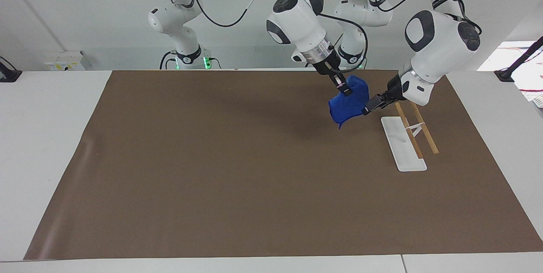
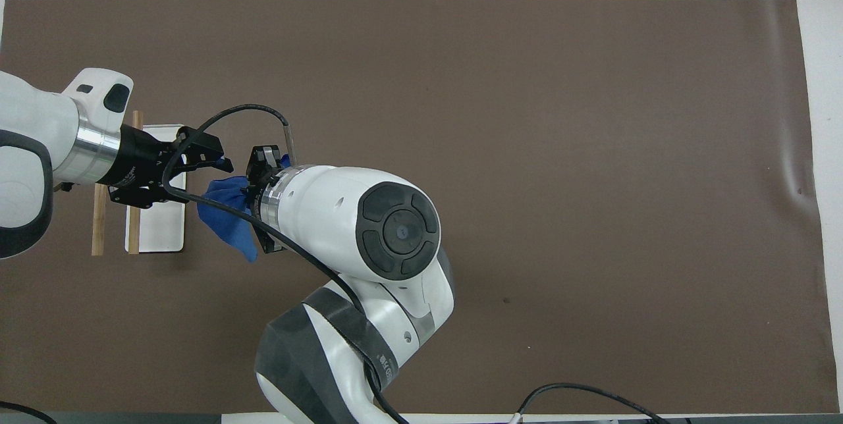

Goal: Right arm passes towel to left arm to hang
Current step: 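Reach the left gripper to the towel and grasp it beside the right gripper, then pull the towel over the rack with the left gripper while the right gripper withdraws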

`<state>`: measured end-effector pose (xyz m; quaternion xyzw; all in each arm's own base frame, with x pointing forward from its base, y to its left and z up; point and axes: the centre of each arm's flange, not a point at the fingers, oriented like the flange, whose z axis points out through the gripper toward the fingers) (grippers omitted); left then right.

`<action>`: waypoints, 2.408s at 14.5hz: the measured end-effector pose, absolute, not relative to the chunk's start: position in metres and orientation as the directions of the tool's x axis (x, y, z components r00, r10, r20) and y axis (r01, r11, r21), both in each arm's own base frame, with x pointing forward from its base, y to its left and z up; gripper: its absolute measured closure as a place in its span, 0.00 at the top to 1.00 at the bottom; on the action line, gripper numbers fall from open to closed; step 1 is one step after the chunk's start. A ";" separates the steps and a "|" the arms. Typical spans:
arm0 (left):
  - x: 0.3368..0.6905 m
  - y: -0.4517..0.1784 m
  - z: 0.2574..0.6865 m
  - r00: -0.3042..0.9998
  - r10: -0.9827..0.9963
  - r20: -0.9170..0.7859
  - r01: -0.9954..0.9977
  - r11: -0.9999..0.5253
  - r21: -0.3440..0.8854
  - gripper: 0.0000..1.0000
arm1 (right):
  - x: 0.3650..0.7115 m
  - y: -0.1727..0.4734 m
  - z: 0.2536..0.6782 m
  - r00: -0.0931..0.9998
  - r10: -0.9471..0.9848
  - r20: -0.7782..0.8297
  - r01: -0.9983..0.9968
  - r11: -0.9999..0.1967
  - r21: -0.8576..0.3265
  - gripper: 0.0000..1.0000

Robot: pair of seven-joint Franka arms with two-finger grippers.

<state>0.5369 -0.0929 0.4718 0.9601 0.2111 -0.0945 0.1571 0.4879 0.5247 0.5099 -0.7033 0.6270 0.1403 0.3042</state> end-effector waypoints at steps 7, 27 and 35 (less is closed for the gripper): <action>0.531 -0.096 0.450 0.813 0.480 -0.329 0.579 -0.729 0.365 0.70 | 0.488 0.524 0.509 0.173 -0.798 -0.578 -0.968 -0.029 -0.251 0.06; 0.555 -0.034 0.483 0.766 0.610 -0.201 0.625 -0.636 0.452 0.02 | 0.509 0.483 0.488 0.571 -0.767 -0.292 -0.814 -0.485 -0.319 0.88; 0.550 0.051 0.509 0.680 0.725 -0.112 0.697 -0.591 0.407 0.02 | 0.599 0.277 0.483 0.931 -0.348 -0.106 -0.362 -0.919 -0.156 1.00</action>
